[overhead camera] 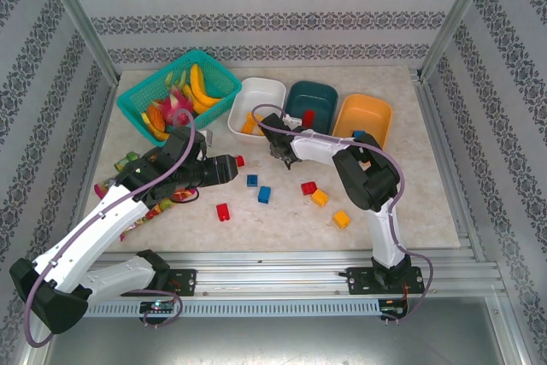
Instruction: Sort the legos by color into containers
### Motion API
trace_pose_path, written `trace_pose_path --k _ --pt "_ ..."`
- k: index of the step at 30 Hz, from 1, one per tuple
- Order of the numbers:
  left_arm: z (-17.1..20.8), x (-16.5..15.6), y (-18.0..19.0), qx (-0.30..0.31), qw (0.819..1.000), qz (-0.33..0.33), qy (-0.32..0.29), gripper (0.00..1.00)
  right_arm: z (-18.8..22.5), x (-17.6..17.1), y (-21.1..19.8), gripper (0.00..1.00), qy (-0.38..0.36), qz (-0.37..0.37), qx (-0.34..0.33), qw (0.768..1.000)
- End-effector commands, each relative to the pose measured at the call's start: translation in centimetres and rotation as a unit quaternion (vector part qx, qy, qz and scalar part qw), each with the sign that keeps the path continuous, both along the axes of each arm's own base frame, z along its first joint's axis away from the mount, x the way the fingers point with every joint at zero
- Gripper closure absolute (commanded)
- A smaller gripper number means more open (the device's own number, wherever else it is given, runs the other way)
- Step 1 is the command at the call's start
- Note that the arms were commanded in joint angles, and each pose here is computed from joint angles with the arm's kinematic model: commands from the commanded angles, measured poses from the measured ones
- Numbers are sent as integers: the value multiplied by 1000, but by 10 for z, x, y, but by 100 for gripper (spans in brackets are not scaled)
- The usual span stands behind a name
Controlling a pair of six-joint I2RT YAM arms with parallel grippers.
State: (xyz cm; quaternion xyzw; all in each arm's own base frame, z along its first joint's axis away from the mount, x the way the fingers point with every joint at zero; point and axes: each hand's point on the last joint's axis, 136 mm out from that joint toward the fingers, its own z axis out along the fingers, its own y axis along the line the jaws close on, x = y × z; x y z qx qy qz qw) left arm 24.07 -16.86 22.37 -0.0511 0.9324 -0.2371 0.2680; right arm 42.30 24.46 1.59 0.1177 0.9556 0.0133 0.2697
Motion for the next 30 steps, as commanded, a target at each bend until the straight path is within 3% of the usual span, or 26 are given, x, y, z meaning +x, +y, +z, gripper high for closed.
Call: trace_pose_path --k 1,10,20,24,30 --pt "-6 -5 8 7 1000 4 9 28 -15 6 10 66 8 15 21 1000" --pt "-11 -2 5 6 1000 3 10 28 -3 -10 12 77 13 27 37 999" --pt "0 13 -20 -39 999 -22 -5 28 48 -51 8 80 -1 34 73 997" --pt "17 29 -42 -69 996 -45 -19 27 91 -64 -19 80 -26 23 88 995" --pt "38 62 -91 -95 990 -100 -39 27 134 -58 -107 81 -48 -44 123 990"
